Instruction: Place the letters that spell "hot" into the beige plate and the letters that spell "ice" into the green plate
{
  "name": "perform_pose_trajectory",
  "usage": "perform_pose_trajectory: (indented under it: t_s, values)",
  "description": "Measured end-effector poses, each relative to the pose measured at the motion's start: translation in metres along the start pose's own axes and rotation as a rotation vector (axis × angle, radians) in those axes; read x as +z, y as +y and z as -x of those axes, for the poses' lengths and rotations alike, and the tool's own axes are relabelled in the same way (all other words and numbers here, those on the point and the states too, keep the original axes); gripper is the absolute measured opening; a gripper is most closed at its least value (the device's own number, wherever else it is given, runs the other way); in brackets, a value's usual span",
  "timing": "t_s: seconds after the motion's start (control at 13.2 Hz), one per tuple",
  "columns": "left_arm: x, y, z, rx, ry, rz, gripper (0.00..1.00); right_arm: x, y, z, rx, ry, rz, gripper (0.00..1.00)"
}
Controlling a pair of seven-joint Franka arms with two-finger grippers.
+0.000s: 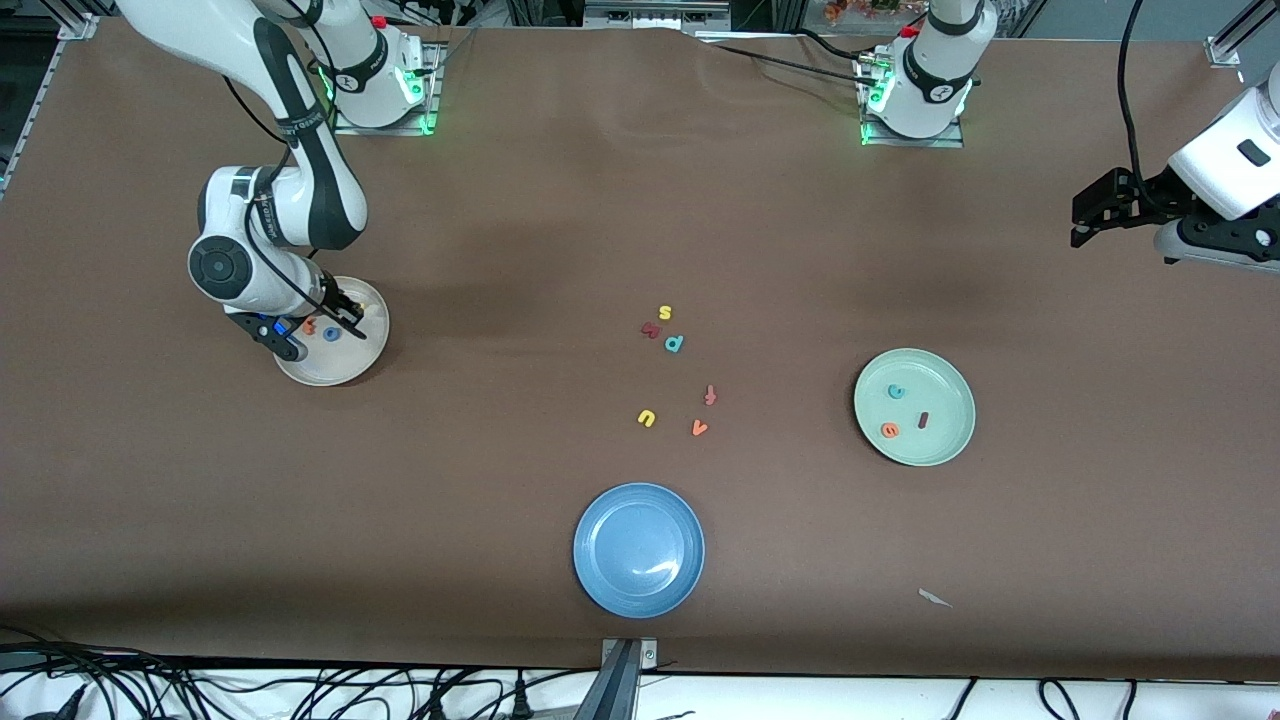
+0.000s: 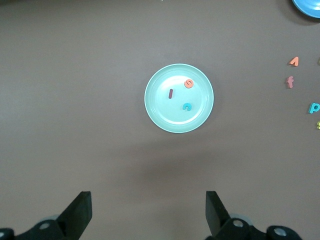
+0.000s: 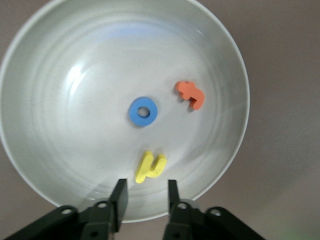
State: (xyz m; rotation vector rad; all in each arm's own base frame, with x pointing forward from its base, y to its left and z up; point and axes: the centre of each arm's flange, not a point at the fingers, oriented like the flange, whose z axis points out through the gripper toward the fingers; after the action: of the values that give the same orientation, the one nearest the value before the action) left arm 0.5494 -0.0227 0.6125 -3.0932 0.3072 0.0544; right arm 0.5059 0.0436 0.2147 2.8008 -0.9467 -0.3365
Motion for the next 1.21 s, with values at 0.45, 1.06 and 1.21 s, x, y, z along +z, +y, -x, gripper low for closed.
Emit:
perform_pose_trajectory:
  t_s: [0.45,1.06,1.21]
  values:
    - [0.000,0.000,0.000,0.000,0.000,0.000,1.00,-0.110,-0.004,-0.023,-0.161,0.043,-0.087,1.00]
    - [0.000,0.001,0.000,0.001,0.000,0.000,1.00,-0.295,0.018,-0.044,-0.551,0.152,-0.101,1.00]
    - [0.000,0.001,0.000,0.001,0.000,0.000,1.00,-0.323,0.023,-0.043,-0.568,0.188,-0.100,1.00]
